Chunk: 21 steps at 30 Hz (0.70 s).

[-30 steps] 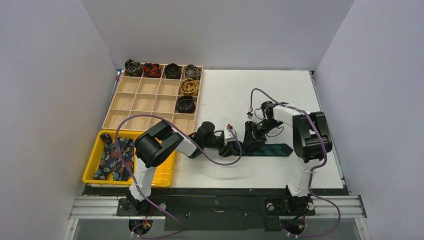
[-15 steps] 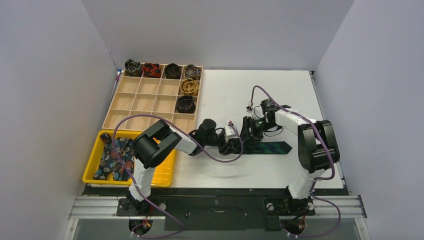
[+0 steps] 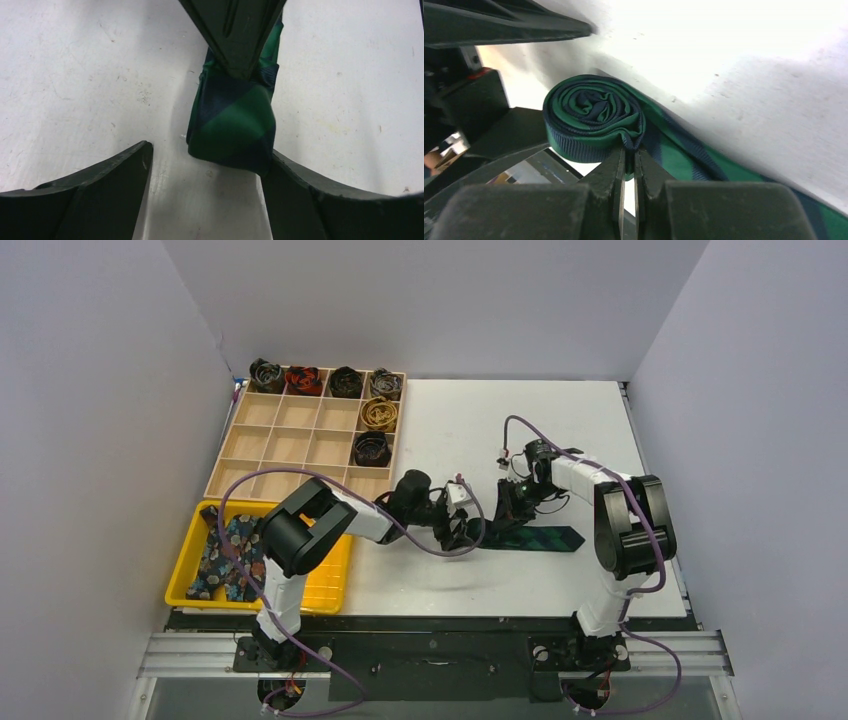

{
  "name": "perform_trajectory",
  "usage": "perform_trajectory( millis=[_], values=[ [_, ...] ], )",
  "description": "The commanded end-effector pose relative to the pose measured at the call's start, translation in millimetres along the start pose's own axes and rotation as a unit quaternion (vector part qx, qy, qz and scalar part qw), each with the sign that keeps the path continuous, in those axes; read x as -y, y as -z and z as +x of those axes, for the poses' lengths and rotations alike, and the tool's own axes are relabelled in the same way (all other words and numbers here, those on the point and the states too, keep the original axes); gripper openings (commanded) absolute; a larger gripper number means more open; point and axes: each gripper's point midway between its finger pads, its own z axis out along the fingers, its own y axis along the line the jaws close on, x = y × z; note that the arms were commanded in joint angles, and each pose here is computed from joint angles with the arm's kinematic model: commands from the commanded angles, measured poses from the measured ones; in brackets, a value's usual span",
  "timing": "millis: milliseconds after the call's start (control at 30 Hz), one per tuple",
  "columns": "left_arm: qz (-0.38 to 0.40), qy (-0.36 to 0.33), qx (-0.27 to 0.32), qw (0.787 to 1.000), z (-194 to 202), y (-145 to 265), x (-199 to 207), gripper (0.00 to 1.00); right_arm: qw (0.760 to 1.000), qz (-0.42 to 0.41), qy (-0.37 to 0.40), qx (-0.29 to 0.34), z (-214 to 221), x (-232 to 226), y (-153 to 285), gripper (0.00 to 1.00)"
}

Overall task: Roll the ties
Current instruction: Roll the tie at the center of the board.

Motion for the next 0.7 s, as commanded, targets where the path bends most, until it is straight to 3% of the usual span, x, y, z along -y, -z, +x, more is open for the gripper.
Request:
perform_trajectory(
  millis=[0, 100, 133, 333, 400, 500, 667],
  values=[
    [-0.025, 0.010, 0.006, 1.000, -31, 5, -11, 0.77, 0.989, 0.141, 0.022, -0.030, 10, 60, -1, 0.00],
    [-0.055, 0.003, 0.029, 0.998, -54, 10, -19, 0.85, 0.985, 0.163, 0.033, -0.034, 9, 65, -2, 0.00],
    [-0.057, -0.005, 0.039, 0.998, -58, 13, -19, 0.99, 0.985, 0.167, 0.035, -0.036, 10, 66, -2, 0.00],
    [-0.106, -0.057, 0.163, 0.979, -115, 65, -20, 0.97, 0.981, 0.183, 0.052, -0.048, 12, 71, -12, 0.00],
    [-0.122, -0.032, 0.168, 0.978, -118, 76, -24, 0.96, 0.981, 0.179, 0.060, -0.053, 11, 71, -17, 0.00],
    [-0.070, -0.026, 0.116, 0.990, -107, 75, -13, 0.97, 0.982, 0.167, 0.068, -0.057, 6, 70, -23, 0.00],
    [-0.017, -0.004, 0.154, 0.988, -95, 68, 13, 0.97, 0.985, 0.142, 0.082, -0.046, -2, 63, -33, 0.00]
  ],
)
